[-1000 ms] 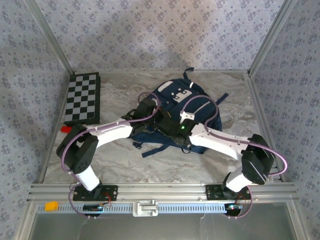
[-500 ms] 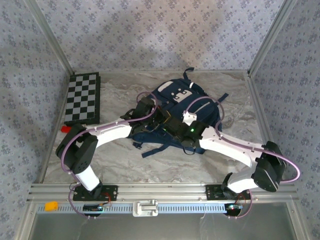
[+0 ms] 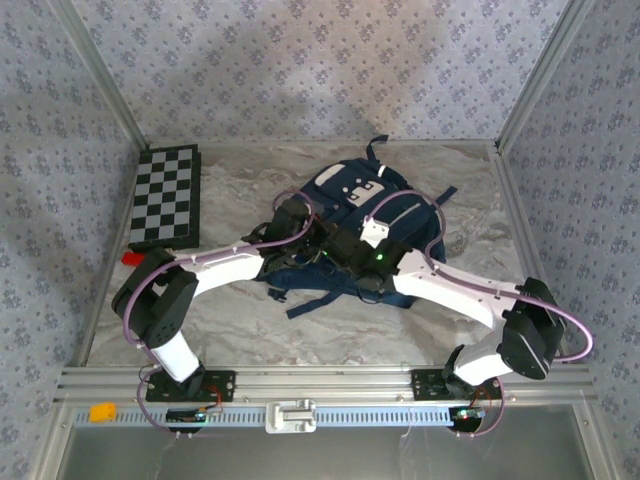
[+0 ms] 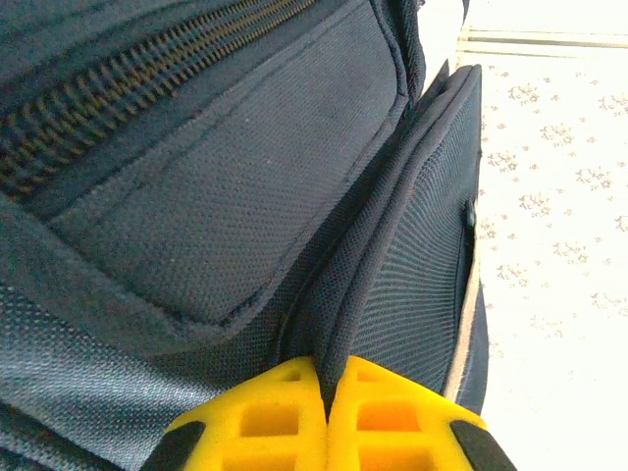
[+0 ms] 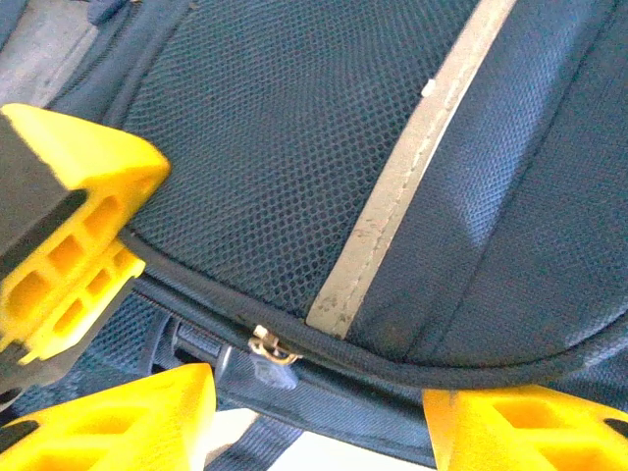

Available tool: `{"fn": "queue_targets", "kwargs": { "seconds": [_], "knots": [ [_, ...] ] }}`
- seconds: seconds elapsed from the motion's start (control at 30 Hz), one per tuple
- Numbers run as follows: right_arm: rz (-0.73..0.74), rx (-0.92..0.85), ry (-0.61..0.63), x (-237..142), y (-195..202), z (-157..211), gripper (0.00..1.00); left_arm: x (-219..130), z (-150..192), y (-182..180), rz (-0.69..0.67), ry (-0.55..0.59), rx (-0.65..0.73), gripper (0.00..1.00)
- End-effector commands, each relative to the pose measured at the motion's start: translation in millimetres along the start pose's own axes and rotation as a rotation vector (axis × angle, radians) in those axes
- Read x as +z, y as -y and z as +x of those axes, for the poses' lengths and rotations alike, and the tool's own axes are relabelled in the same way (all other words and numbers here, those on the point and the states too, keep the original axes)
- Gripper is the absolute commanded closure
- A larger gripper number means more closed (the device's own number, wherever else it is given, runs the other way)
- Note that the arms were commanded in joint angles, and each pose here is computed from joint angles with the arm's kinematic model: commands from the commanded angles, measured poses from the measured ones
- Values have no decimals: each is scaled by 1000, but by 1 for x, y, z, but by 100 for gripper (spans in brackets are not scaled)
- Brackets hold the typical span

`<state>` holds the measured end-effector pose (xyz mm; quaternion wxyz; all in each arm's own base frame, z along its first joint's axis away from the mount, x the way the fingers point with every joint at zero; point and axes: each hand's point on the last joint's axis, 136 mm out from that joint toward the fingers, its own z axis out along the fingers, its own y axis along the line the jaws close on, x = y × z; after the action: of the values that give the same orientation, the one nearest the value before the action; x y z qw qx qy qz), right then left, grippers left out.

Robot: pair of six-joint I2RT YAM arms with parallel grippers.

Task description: Pack books, pencil case, and school supplies into a backpack

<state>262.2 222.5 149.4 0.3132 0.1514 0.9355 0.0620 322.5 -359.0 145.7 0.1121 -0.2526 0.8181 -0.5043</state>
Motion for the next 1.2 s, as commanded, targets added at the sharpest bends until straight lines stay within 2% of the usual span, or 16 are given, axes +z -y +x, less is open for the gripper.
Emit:
{"fn": "queue_targets", "kwargs": {
  "seconds": [0.0, 0.2, 0.37, 0.57, 0.77, 0.83, 0.9, 1.03, 1.17],
  "knots": [
    [47, 24, 42, 8, 4, -12, 40, -14, 21, 41, 128, -66, 14, 100],
    [179, 2, 63, 16, 35, -14, 43, -22, 19, 44, 133, -45, 24, 100],
    [198, -30, 76, 5, 53, -13, 49, -24, 12, 40, 111, -15, 39, 100],
    [237, -126, -2, -8, 82, 4, 56, -27, -1, 35, 70, 41, 63, 100],
    [173, -237, -77, -18, 76, 14, 61, -25, -6, 32, 60, 55, 64, 100],
    [119, -266, -112, -17, 62, 18, 62, -26, -8, 31, 59, 60, 62, 100],
    [67, -299, -124, -18, 46, 19, 63, -26, -9, 32, 63, 60, 63, 100],
    [89, -338, -133, -18, 45, 14, 67, -28, -9, 32, 59, 64, 70, 100],
    [20, -338, -123, -19, 28, 9, 68, -29, -10, 32, 59, 69, 74, 100]
  ]
}}
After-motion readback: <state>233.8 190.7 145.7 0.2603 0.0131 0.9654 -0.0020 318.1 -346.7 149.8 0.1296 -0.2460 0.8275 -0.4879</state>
